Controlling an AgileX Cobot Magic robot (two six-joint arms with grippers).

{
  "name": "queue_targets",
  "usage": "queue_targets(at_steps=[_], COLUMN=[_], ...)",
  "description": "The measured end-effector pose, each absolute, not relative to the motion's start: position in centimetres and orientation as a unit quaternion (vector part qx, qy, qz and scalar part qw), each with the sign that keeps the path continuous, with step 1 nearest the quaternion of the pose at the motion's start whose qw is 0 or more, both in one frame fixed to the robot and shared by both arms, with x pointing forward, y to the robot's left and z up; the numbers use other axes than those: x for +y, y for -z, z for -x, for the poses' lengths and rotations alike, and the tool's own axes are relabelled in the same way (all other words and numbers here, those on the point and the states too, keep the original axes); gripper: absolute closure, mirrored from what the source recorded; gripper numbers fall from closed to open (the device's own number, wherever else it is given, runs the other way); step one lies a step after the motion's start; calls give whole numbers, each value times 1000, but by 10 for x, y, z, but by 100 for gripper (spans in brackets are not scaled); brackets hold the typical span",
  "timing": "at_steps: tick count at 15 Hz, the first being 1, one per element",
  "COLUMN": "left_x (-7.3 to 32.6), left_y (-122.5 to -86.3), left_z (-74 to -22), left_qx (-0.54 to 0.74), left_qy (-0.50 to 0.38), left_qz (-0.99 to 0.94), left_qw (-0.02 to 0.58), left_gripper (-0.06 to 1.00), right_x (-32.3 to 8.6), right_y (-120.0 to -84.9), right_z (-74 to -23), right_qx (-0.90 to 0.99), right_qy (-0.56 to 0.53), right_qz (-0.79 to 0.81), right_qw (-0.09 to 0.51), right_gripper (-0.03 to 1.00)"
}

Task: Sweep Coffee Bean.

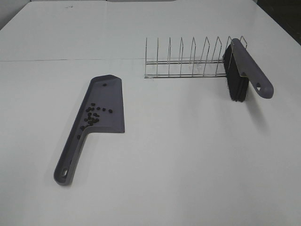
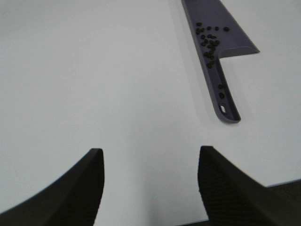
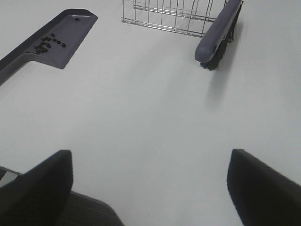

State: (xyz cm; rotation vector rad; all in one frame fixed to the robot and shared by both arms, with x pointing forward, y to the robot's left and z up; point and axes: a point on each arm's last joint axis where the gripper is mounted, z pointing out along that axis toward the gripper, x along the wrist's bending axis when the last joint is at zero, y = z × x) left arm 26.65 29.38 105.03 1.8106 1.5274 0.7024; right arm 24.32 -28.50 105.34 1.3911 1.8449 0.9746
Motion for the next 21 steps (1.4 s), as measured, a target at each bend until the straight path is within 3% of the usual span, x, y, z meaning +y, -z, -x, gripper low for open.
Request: queue_targets(at_steps=[7, 21], left_x=[298, 298], left_y=[-1053, -1053], left_z=[-235, -232], left_qx=[573, 577], left_qy=[-346, -355], left_qz=[-635, -626], left_qw=[386, 387], left_gripper=[40, 40], right_x=[-285, -285], right_y=[-1053, -1054], right_z=[-244, -231], right_qx=[677, 660], right_qy=[-357, -379], right_qz=[-555, -541], right_qw=[326, 358], right_gripper=[16, 16])
